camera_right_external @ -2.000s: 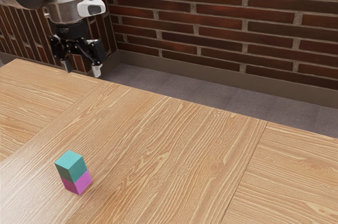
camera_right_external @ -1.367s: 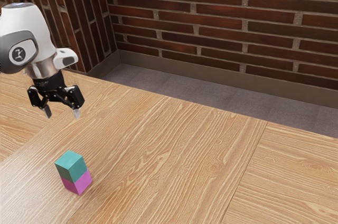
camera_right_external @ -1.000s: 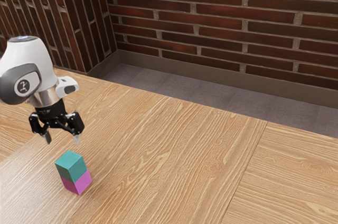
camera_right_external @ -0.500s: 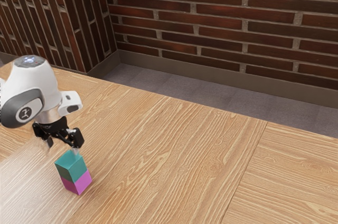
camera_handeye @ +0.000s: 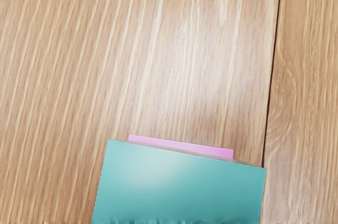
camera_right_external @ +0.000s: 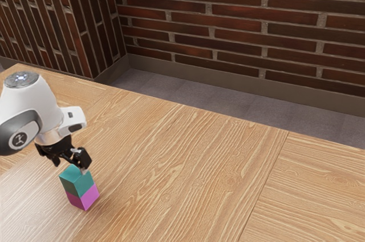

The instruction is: Pick up the blue block with one arm, and put the blue block on the table with one arm

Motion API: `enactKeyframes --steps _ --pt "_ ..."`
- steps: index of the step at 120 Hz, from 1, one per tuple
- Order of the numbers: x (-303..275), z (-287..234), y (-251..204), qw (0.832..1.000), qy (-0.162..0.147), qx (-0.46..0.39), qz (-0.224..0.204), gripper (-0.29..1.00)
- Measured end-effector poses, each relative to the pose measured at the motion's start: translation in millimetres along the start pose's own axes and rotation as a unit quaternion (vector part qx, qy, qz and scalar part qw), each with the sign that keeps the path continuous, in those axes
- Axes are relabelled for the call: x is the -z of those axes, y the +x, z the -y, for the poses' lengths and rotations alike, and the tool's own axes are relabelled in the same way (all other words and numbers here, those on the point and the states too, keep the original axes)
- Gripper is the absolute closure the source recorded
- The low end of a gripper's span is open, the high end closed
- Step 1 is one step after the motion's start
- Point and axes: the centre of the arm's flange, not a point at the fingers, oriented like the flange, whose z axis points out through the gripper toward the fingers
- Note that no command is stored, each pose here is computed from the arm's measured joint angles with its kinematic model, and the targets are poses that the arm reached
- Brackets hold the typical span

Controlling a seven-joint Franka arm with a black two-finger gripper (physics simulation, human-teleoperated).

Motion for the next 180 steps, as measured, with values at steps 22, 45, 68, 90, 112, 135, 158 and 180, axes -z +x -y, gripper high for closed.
enactKeyframes --steps 22,45,68,90,112,135,158,180 --pt "-12.7 0.1 -5.8 1.000 0.001 -0.001 0.014 0.00" --pt "-33.6 -1.5 -3.9 0.999 0.004 -0.004 0.035 0.00" --pt "-41.6 -2.5 -2.3 0.999 0.003 -0.004 0.039 0.00" --pt "-44.7 -2.8 3.1 0.999 0.002 -0.004 0.036 0.00" --pt "-45.0 -3.2 5.0 0.999 0.001 0.000 0.035 0.06" --pt "-42.9 -2.9 4.7 0.999 0.004 0.012 0.039 0.25" --pt "-19.9 -28.1 53.7 0.999 0.026 -0.020 0.007 0.30" --pt "-51.1 -71.6 144.3 0.998 0.042 -0.051 0.008 0.31"
